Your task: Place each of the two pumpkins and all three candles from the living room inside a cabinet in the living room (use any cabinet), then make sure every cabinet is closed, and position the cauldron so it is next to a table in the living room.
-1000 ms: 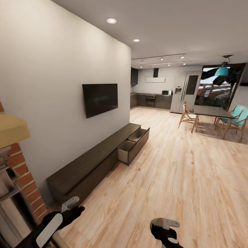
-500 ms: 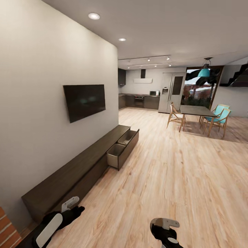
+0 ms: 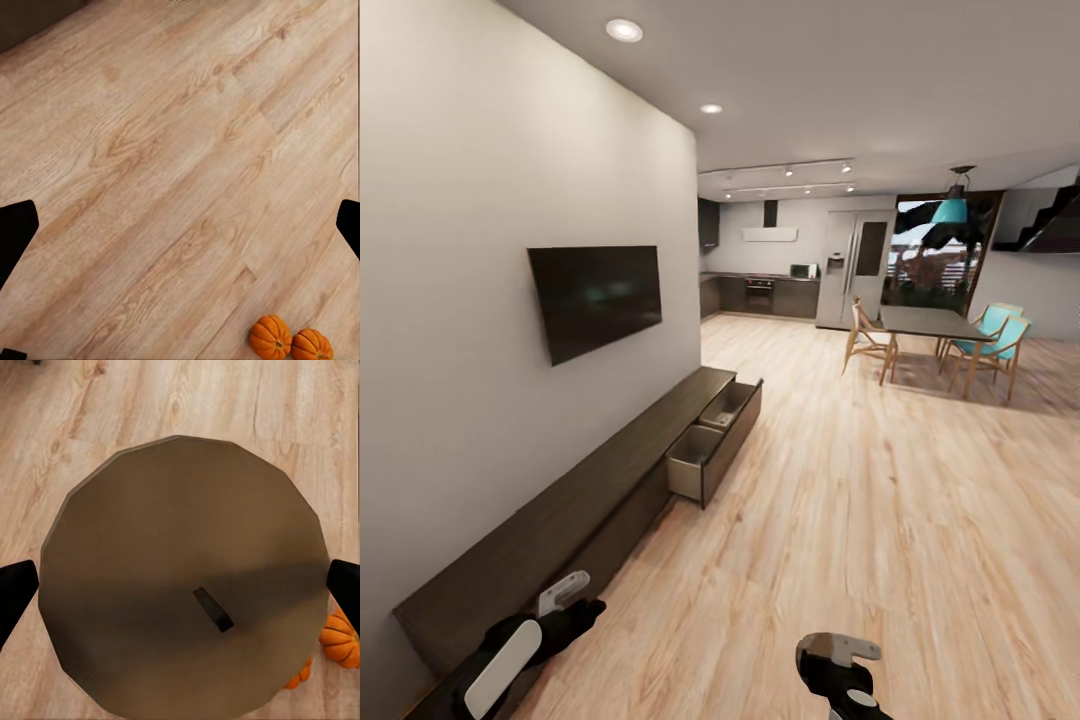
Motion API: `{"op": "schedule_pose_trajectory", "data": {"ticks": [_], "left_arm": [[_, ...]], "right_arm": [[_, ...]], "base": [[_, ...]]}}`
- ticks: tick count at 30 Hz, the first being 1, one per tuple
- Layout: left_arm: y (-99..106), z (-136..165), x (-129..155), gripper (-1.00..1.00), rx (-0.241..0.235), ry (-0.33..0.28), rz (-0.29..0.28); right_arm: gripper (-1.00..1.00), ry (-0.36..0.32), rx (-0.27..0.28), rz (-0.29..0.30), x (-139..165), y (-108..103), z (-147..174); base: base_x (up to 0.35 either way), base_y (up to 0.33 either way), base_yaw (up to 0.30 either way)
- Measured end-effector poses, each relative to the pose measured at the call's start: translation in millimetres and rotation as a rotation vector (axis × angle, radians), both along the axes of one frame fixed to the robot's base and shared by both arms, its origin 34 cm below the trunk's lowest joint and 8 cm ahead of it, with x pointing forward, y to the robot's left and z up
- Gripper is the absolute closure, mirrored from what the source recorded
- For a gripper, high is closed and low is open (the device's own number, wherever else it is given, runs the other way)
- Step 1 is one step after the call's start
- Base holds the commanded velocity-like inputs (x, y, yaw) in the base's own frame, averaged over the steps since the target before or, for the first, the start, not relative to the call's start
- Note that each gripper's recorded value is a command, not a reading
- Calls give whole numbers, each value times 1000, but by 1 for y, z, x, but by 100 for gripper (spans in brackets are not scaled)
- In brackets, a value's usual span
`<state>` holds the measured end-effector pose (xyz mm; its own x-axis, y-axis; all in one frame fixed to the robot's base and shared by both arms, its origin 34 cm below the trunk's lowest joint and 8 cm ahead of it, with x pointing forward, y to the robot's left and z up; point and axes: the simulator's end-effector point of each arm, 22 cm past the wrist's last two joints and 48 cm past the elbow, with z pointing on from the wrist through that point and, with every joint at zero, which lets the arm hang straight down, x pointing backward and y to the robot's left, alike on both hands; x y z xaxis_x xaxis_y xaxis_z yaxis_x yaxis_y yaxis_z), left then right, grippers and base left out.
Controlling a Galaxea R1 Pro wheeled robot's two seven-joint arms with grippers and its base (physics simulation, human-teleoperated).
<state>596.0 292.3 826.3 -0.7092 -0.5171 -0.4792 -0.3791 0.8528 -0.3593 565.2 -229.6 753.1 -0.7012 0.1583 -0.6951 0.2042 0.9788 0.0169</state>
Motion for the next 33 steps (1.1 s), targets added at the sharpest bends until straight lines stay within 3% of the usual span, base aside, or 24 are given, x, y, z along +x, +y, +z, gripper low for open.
{"op": "schedule_pose_trajectory", "data": {"ticks": [8,33], "left_arm": [[0,0,0,-100,0,0,-1],[1,0,0,-100,1,1,1]], "right_arm": [[100,0,-2,1,0,0,0],[100,0,-2,0,0,0,0]], "base": [[140,88,-189],[173,48,-3]]}}
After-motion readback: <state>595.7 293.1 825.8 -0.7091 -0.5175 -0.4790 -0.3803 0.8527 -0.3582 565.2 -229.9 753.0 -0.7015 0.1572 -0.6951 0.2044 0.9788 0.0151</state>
